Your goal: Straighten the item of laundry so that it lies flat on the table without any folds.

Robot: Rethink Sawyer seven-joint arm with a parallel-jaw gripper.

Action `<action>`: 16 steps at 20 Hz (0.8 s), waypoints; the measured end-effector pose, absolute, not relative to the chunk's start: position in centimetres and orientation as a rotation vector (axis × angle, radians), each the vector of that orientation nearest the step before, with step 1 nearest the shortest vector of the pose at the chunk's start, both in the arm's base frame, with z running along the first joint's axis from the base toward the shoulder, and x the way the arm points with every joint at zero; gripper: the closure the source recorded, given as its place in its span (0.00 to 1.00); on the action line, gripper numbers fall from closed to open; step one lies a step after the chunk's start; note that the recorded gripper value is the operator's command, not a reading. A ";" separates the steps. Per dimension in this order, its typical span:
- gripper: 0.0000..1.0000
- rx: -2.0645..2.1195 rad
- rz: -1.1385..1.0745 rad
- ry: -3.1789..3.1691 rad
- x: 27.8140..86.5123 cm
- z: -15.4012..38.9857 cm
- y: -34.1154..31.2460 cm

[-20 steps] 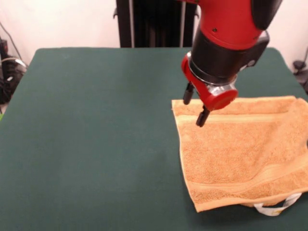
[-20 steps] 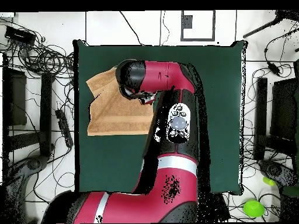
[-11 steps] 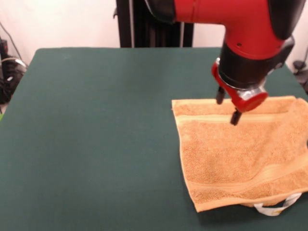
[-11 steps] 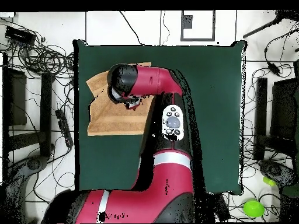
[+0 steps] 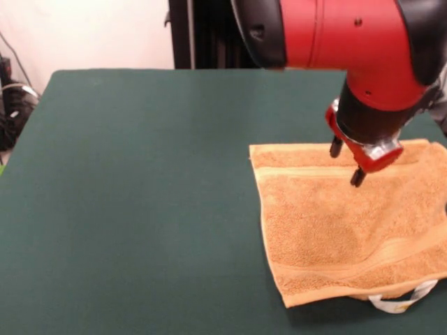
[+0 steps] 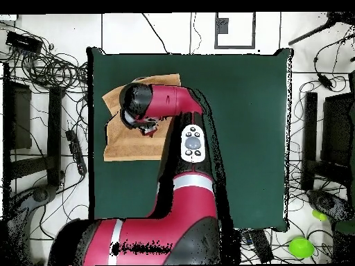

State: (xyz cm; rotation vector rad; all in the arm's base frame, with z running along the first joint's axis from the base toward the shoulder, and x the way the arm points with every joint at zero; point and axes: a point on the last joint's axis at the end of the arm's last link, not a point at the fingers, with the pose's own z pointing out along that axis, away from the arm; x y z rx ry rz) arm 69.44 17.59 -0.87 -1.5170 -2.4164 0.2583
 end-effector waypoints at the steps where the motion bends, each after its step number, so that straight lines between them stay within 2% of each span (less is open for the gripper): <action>1: 0.00 -1.502 0.274 -2.423 69.1 -1.6 17.9; 7: 0.00 -1.404 0.382 -2.482 67.5 -5.0 19.1; 16: 0.00 -1.363 0.455 -2.495 68.2 -4.9 19.1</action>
